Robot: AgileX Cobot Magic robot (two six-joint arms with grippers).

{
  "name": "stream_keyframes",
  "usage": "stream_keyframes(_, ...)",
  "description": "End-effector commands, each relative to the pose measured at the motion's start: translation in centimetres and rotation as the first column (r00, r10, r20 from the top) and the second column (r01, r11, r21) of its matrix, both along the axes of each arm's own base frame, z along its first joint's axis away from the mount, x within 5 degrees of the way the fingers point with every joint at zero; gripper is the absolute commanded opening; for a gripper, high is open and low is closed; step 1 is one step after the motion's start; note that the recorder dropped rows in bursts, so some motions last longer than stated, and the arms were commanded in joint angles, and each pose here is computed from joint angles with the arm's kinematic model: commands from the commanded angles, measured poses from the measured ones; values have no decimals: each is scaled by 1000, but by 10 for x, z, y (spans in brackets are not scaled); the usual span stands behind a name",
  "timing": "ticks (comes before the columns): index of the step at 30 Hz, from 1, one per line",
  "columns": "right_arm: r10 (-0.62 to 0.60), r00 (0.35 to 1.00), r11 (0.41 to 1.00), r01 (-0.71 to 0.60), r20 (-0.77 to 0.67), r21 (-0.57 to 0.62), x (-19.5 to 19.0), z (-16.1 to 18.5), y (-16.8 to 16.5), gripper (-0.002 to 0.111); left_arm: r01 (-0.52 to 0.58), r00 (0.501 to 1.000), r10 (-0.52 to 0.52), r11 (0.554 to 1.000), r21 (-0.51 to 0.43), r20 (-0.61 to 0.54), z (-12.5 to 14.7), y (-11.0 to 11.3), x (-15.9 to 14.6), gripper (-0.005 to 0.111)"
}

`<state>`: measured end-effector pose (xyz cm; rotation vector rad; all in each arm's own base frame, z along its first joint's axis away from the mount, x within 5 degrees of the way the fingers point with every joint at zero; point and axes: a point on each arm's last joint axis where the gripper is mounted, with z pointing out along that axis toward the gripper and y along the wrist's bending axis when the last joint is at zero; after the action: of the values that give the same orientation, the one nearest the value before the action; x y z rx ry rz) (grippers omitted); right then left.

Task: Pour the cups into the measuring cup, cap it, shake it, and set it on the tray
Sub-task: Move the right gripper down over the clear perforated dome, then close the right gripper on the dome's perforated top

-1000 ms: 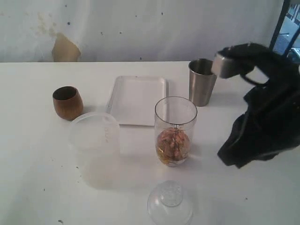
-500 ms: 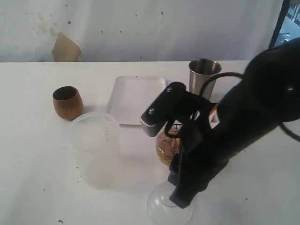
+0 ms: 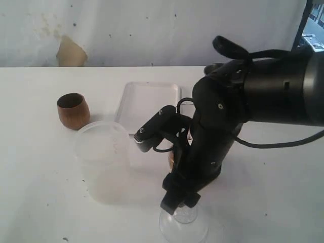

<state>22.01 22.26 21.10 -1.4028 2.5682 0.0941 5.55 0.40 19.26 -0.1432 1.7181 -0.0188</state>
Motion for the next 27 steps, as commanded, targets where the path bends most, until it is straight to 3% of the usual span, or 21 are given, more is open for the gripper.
stream_keyframes(1, -28, 1000, 1000, 27, -15, -5, -1, 2, 1, 67, 0, 1000, 0, 1000, -4, 8, -1, 0, 0, 0)
stream_keyframes(17, -69, 992, 995, 61, -102, -78, -2, -28, 8, 67, 0, 1000, 0, 1000, -4, 8, -1, 0, 0, 0)
stream_keyframes(27, -51, 994, 997, 45, -93, -64, -9, 10, 9, 67, 0, 1000, 0, 1000, -4, 8, -1, 0, 0, 0)
